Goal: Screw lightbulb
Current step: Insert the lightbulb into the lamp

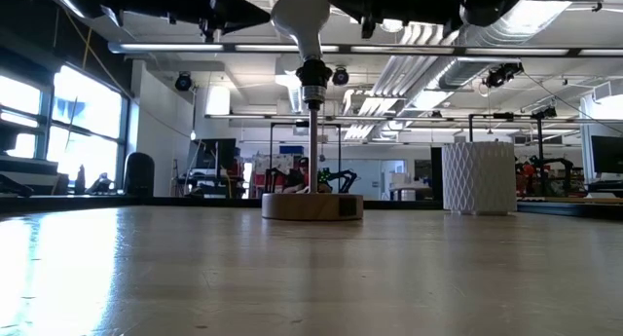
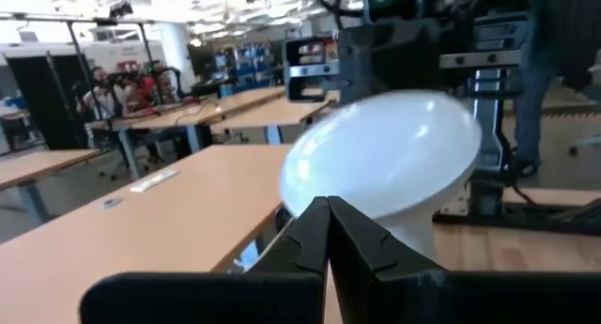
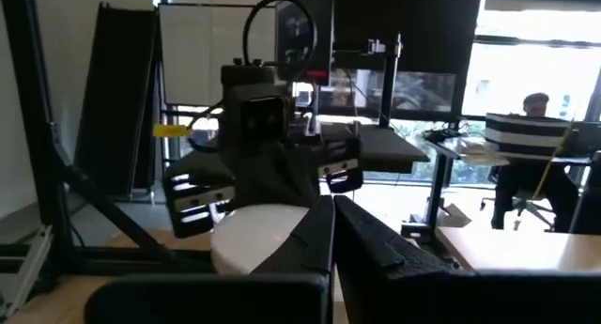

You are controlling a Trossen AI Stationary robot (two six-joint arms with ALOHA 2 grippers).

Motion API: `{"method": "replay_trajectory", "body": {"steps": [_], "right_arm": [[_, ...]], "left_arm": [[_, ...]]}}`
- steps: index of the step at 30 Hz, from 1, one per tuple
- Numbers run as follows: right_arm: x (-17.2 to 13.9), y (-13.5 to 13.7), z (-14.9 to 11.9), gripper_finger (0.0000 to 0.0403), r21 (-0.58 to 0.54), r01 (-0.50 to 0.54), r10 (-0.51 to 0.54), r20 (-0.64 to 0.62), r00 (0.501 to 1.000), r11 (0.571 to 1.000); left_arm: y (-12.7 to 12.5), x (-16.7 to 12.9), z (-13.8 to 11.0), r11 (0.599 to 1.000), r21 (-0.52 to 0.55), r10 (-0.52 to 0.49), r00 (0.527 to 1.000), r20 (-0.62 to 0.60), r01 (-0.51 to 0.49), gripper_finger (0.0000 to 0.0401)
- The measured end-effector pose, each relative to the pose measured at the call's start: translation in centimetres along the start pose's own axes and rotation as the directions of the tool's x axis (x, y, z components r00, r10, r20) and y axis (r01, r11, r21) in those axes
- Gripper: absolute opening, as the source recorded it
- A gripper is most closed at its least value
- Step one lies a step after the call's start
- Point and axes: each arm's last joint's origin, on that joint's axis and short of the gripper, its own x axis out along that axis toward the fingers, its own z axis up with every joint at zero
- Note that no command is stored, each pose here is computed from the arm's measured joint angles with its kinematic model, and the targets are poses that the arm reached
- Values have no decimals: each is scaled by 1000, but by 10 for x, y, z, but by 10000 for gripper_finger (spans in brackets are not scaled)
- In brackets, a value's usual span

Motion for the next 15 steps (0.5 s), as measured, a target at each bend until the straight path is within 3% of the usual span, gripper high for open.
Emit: {"method": "replay_trajectory", "body": {"steps": [9, 15], "right_arm": [[7, 1, 9, 0, 9, -22, 23, -166, 986, 1000], [8, 6, 12, 0, -1, -41, 40, -182, 982, 999]], "left_arm": [[-1, 0, 4, 999, -17, -44, 998, 47, 45, 0], [-2, 0, 4, 998, -25, -61, 997, 52, 63, 0]]}}
